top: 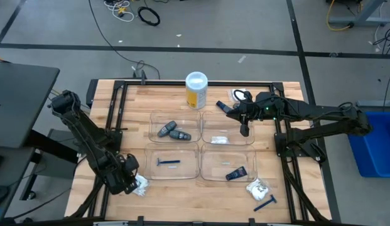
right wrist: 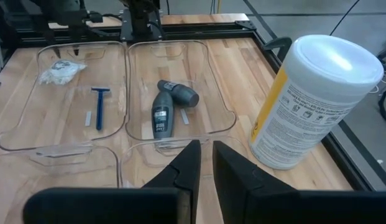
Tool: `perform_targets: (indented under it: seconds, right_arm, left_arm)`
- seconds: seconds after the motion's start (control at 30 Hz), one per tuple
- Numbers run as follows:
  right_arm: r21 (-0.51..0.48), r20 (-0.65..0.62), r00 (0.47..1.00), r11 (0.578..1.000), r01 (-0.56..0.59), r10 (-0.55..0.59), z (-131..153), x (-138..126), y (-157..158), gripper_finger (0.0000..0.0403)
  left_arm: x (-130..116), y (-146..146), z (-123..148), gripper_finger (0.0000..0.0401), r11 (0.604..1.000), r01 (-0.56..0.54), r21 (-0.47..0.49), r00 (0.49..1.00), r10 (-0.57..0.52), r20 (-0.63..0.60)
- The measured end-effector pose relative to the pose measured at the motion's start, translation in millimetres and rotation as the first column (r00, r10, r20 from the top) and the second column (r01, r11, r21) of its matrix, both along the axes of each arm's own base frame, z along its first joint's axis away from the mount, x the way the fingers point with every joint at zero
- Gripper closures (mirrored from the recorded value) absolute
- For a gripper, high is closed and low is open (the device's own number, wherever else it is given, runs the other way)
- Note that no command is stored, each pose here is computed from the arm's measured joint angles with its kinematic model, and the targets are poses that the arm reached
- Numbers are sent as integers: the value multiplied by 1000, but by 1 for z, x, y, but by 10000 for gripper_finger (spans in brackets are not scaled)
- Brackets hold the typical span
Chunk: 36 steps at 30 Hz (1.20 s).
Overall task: Pick & Place Travel size toiletries
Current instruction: Put the transparent vanity pack into the top right transparent bin
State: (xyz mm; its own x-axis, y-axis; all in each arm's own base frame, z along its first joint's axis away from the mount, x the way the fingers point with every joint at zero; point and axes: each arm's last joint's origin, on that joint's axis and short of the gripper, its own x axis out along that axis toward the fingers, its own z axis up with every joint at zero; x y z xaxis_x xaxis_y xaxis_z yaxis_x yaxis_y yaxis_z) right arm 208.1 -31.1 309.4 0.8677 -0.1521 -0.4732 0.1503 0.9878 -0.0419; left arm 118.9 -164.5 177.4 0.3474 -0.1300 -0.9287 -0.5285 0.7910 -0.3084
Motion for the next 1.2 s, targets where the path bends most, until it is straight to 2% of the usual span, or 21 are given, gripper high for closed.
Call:
perform_targets:
  seconds: [0.1,0.43,0.7,0.8,1.03,1.2]
  right_arm:
    - [1,0,1000,1000,1,-1,0,0,0,353]
    - [46,-15,1000,999,24,-23,-7,0,0,354]
    - [55,-46,999,998,30,-27,-18,-1,0,354]
    - [56,-51,998,998,30,-27,-20,-1,0,354]
    - [68,-50,998,997,37,-34,-20,-1,0,355]
    - [125,-43,997,990,72,-67,-20,-1,0,354]
  left_arm:
    - [-1,2,1,214,999,32,18,999,-32,0]
    - [-9,13,-1,218,974,152,168,987,-139,-84]
    - [-12,20,2,225,961,173,215,984,-159,-82]
    - [-13,22,6,231,962,174,209,984,-164,-64]
    - [-11,24,17,252,973,116,201,987,-135,84]
    - [-14,28,20,264,967,133,217,984,-154,86]
